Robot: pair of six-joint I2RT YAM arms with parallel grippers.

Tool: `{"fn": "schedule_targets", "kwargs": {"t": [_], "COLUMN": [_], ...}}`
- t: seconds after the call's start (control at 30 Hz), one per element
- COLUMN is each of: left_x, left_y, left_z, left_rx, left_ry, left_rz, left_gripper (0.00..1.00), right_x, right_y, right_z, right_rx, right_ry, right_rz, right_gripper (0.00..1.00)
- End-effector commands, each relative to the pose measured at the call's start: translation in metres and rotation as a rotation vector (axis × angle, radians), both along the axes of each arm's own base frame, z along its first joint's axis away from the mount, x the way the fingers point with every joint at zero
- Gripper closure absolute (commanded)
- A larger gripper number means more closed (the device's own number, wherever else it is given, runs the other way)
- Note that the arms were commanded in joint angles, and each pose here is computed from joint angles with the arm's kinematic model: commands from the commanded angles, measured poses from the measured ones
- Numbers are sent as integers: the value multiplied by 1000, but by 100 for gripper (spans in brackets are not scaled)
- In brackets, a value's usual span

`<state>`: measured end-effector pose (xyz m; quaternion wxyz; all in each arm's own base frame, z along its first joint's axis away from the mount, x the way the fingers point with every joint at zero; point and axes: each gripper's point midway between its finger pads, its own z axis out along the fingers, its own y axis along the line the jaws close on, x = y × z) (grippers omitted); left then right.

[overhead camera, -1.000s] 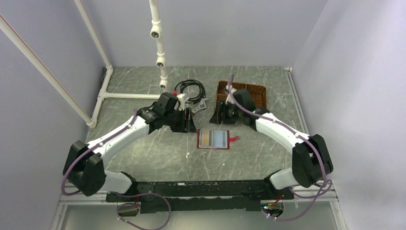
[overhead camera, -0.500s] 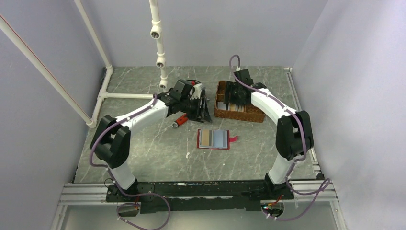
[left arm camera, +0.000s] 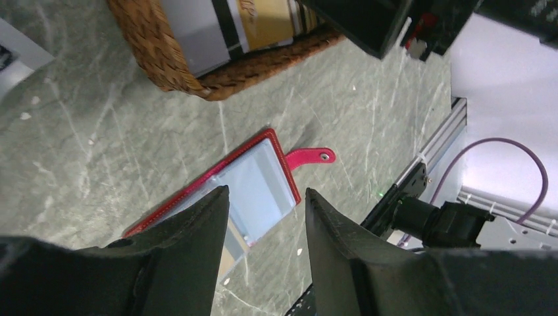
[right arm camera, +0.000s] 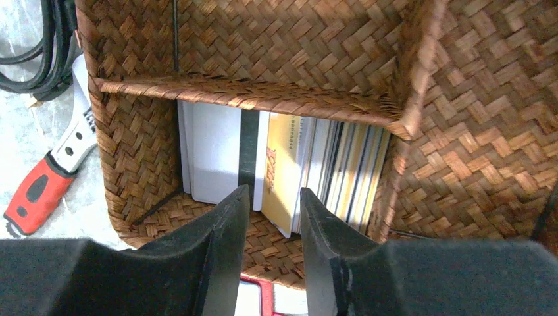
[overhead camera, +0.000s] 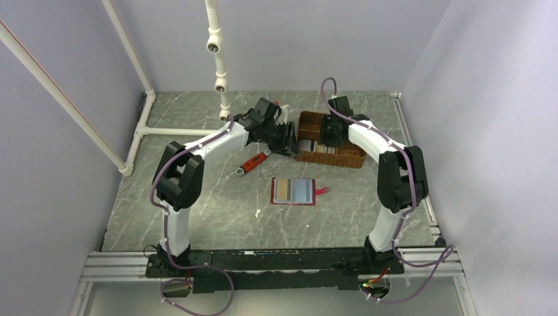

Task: Put the credit cards into the card holder
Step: Turn over the card slot in the card holder, then pick up the credit card from the storage box.

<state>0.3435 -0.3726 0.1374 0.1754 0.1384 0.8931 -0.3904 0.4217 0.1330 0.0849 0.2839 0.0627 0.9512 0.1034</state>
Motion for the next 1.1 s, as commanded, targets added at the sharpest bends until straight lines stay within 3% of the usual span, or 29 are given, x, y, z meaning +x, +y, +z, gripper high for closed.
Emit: {"fn": "schedule_targets", "kwargs": {"t": [0.0, 0.23, 0.6, 1.07], "left_x": [31, 50, 48, 46], "left_y": [12, 13, 8, 8], "left_z": [6, -7, -8, -11], "left_rx": [29, 13, -17, -13], "left_ry": [-33, -6, 4, 9], "left_rz": [84, 91, 59, 44], "left_gripper": [48, 50, 51, 51], "right_x": [9, 13, 11, 24], "right_y": [14, 13, 0, -3], "right_z": [1, -13, 18, -2], "right_rx": [43, 30, -5, 34], "right_ry": [-34, -3, -72, -33], "right_rz": [42, 28, 15, -4], "right_gripper": [64, 67, 65, 68]}}
